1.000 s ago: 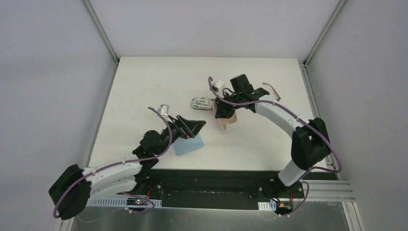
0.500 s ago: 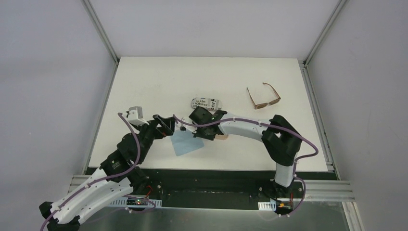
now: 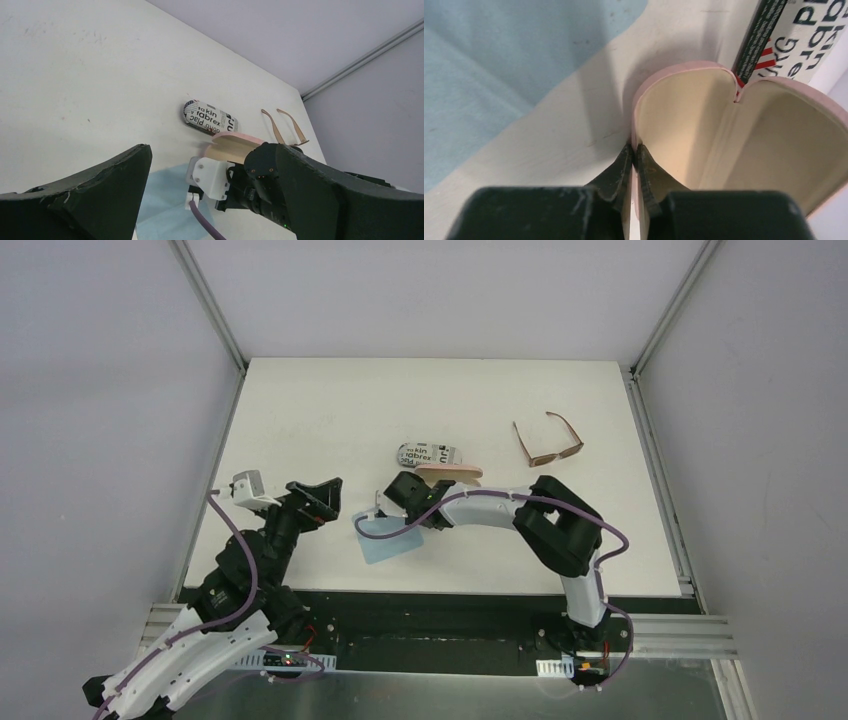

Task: Organize the sunglasses
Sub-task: Place the sunglasses case at the center of the board.

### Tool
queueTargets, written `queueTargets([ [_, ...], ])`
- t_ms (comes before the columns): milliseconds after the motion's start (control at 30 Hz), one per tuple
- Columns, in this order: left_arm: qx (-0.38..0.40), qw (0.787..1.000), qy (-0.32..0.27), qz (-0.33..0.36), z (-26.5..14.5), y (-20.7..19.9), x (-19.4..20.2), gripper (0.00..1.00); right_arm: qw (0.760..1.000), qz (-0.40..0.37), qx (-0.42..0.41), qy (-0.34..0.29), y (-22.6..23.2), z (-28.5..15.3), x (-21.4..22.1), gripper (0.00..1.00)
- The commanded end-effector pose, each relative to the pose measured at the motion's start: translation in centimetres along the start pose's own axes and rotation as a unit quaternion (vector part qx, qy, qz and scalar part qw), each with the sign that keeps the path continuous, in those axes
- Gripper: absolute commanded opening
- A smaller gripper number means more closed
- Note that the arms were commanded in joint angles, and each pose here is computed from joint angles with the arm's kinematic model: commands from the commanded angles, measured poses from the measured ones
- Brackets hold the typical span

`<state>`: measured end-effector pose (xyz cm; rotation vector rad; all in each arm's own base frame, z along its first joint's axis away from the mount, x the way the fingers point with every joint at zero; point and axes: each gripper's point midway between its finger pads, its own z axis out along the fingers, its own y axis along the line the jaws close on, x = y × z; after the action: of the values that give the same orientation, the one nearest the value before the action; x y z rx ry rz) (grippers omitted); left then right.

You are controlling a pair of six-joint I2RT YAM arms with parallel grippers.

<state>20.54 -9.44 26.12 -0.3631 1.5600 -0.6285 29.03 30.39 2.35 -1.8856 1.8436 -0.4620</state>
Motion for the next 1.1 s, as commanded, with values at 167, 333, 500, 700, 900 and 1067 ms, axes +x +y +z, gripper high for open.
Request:
queueTargets([
  [167,0.0,1.0,-0.001,-0.021,-0.8,0.0,-0.8,0.97,0.999,-0.025,0.033,-0.014,-1.6,0.5,-1.2,0.17],
  [333,-0.001,1.0,0.002,-0.021,-0.7,0.0,-0.7,0.98,0.999,-0.022,0.042,-0.018,-2.1,-0.6,-0.8,0.28],
  [500,0.0,1.0,0.004,-0.013,-0.6,-0.2,-0.7,0.98,0.998,-0.007,0.05,-0.033,-3.2,-2.7,-0.9,0.33],
  [700,-0.013,1.0,0.002,0.005,-0.3,0.1,-0.9,0.99,0.995,0.023,0.067,-0.068,-5.8,-7.1,-1.4,0.39],
  [900,-0.031,0.995,0.061,0.072,1.0,0.1,1.9,0.99,0.985,0.1,0.055,-0.129,-8.4,-12.1,-0.6,0.44],
  [1067,-0.086,0.956,0.198,0.2,3.0,1.0,7.2,0.89,0.958,0.206,-0.034,-0.196,-8.6,-12.9,1.7,0.41],
])
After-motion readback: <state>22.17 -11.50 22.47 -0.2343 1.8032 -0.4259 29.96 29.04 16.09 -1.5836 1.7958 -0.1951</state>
